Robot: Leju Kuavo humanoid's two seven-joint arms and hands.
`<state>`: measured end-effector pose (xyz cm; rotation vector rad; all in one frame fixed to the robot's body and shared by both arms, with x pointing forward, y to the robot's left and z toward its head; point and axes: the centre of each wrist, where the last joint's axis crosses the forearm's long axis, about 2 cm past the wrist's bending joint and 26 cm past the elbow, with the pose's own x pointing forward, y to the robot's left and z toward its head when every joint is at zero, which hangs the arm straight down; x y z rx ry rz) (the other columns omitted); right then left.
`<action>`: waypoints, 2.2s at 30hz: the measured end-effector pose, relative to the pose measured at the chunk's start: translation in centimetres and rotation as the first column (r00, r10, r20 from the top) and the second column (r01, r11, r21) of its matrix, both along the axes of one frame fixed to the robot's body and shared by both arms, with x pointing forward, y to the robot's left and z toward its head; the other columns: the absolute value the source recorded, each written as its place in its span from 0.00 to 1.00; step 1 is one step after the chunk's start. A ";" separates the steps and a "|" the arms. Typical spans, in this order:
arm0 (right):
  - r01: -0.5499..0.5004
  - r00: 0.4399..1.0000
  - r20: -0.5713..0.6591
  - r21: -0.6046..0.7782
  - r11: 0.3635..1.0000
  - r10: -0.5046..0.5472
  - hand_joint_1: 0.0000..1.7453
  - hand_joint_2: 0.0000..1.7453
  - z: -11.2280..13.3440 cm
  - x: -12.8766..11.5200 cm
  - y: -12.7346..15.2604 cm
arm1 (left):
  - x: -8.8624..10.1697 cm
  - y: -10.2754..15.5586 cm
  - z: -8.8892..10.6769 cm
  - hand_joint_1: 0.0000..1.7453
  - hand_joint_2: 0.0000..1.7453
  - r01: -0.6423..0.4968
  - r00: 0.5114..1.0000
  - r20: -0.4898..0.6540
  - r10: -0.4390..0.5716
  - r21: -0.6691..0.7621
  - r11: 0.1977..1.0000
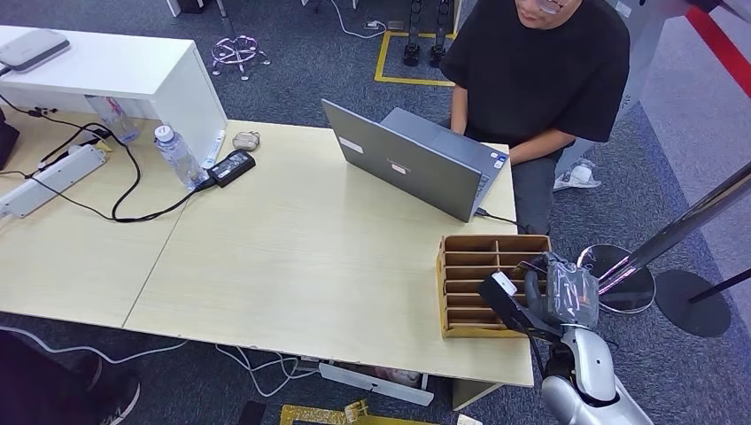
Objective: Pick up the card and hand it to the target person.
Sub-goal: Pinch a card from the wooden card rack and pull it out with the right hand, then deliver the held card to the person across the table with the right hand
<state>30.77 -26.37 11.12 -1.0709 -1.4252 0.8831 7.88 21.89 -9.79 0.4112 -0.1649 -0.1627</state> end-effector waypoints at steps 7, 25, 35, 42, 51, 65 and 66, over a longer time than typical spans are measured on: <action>0.006 1.000 0.027 -0.011 1.000 -0.006 1.00 1.00 0.4 -0.1 -0.2 | 0.0 0.0 0.0 0.00 0.00 -0.006 1.000 0.000 0.006 -0.002 1.000; -0.028 0.981 0.193 0.012 1.000 0.025 1.00 1.00 3.8 -0.5 0.0 | 0.0 0.1 0.0 0.00 0.00 -0.005 1.000 0.005 0.005 -0.002 1.000; -0.091 0.963 0.260 0.060 0.994 0.072 1.00 1.00 6.4 1.2 0.0 | 0.0 0.1 0.0 0.00 0.00 0.004 1.000 0.013 -0.004 -0.002 1.000; -0.130 0.950 0.295 0.088 0.988 0.099 1.00 1.00 8.5 4.0 0.2 | 0.0 0.1 0.0 0.00 0.00 0.018 1.000 0.021 -0.018 -0.001 1.000; -0.115 0.956 0.282 0.093 0.989 0.085 1.00 1.00 8.5 5.3 0.3 | 0.0 0.1 0.0 0.00 0.00 0.019 1.000 0.022 -0.019 0.000 1.000; -0.151 0.969 0.216 0.151 0.977 0.116 1.00 1.00 7.4 9.7 1.1 | 0.1 0.2 0.0 0.00 0.00 0.045 0.999 0.007 -0.045 0.000 0.999; -0.145 0.972 0.205 0.152 0.978 0.112 1.00 1.00 7.1 9.9 1.1 | 0.1 0.2 0.0 0.00 0.00 0.047 0.999 0.006 -0.047 0.001 0.999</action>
